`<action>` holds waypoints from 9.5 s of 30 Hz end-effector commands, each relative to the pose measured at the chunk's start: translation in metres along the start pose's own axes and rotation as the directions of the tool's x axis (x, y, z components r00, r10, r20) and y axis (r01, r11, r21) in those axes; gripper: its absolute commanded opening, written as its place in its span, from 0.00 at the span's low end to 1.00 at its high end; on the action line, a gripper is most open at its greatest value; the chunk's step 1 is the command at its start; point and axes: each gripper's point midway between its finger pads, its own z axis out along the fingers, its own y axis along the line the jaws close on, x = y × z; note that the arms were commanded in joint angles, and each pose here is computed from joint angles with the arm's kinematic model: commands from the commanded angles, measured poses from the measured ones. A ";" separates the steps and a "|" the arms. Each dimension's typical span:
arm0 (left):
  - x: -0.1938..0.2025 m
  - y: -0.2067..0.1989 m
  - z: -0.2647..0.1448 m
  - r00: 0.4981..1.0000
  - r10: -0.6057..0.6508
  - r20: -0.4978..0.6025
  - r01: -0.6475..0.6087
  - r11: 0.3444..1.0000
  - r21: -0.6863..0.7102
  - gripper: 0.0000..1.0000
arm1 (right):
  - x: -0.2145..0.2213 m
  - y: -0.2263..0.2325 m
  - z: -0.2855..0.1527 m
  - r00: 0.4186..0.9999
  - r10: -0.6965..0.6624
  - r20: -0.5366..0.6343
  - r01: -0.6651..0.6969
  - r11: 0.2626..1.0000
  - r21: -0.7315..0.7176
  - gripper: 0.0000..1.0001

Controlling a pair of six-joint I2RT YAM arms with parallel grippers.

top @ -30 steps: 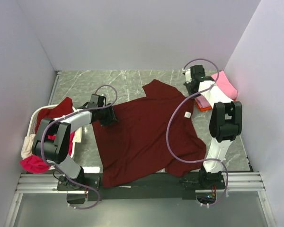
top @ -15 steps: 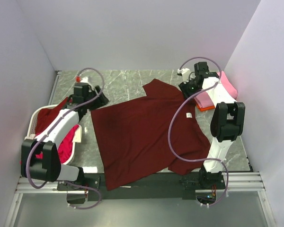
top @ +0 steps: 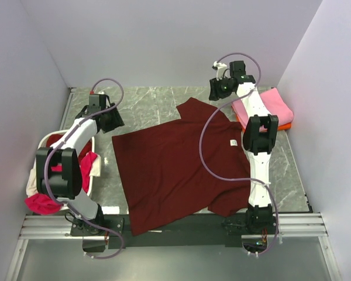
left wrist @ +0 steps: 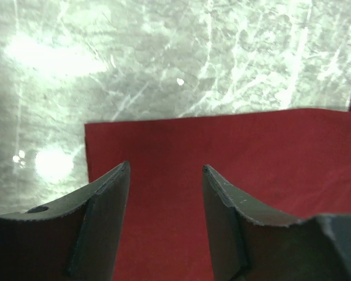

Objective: Fold and stack the t-shirts
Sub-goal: Flatten the tshirt out

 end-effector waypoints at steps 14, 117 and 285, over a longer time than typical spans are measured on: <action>0.030 -0.001 -0.029 0.996 0.075 -0.044 -0.071 0.994 0.083 0.58 | 0.090 -0.005 0.024 0.932 -0.010 -0.362 0.076 0.983 0.169 0.49; 0.026 -0.014 -0.057 0.990 0.135 0.027 -0.138 0.975 0.174 0.59 | 0.074 0.172 -0.036 0.932 -0.127 -0.341 0.058 0.977 -0.206 0.54; 0.027 -0.014 -0.058 0.990 0.136 0.029 -0.139 0.974 0.178 0.58 | 0.165 0.278 -0.001 0.769 -0.500 -0.398 0.401 0.862 -0.310 0.12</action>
